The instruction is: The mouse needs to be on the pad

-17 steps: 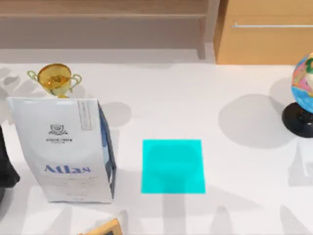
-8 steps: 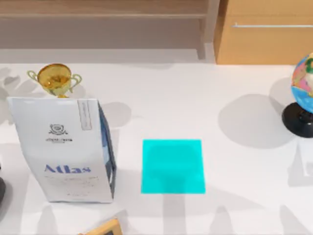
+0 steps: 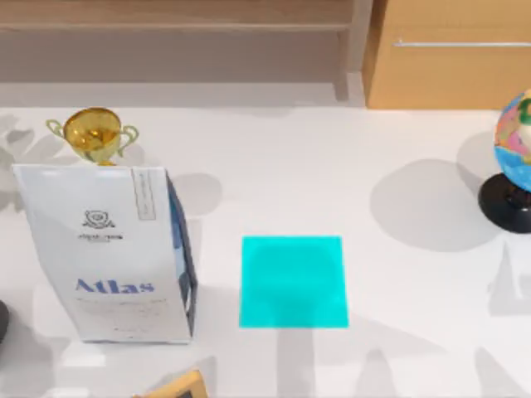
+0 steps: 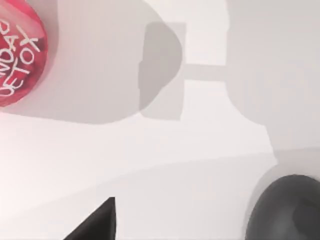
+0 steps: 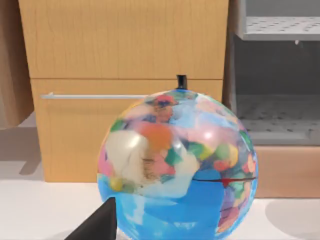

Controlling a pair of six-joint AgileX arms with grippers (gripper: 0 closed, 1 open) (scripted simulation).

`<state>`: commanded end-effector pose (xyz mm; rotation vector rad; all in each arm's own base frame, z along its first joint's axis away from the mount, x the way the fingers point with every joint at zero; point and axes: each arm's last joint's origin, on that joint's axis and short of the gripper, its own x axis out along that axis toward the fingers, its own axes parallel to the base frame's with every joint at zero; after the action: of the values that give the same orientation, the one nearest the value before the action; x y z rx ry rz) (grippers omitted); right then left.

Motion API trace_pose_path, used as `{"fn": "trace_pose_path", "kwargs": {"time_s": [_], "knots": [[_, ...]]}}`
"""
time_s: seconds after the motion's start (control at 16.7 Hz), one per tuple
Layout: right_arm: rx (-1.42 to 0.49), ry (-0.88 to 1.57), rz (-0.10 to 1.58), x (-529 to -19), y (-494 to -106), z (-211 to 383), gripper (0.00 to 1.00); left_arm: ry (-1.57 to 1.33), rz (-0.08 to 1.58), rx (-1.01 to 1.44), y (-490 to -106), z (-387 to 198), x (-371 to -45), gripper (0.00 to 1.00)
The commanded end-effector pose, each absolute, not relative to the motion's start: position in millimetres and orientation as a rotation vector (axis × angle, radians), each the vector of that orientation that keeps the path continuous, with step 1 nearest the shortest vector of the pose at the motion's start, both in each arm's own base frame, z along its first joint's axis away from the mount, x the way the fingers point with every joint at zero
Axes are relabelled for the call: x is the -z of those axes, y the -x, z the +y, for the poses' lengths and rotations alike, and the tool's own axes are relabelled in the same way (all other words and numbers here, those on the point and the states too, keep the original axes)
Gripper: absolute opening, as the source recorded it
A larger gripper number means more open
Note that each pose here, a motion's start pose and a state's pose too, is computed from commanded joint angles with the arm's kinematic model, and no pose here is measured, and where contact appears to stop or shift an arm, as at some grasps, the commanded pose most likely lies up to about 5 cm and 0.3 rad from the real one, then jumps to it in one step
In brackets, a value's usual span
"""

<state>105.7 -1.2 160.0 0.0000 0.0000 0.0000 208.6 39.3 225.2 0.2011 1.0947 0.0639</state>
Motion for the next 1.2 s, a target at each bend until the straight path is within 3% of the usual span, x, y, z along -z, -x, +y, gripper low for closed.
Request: {"fn": "trace_pose_path", "kwargs": {"time_s": [0.24, 0.42, 0.84, 1.2], "knots": [[0.0, 0.0, 0.0, -160, -106, -1, 1.0, -0.179, 1.423, 0.077, -232, 43, -203, 1.0], [0.0, 0.0, 0.0, -160, -106, -1, 1.0, -0.157, 1.553, 0.148, -234, 42, -193, 1.0], [0.0, 0.0, 0.0, -160, -106, -1, 1.0, -0.153, 1.572, 0.157, -233, 42, -188, 1.0], [0.0, 0.0, 0.0, -160, -106, -1, 1.0, -0.155, 1.56, 0.154, -238, 43, -129, 1.0]]}}
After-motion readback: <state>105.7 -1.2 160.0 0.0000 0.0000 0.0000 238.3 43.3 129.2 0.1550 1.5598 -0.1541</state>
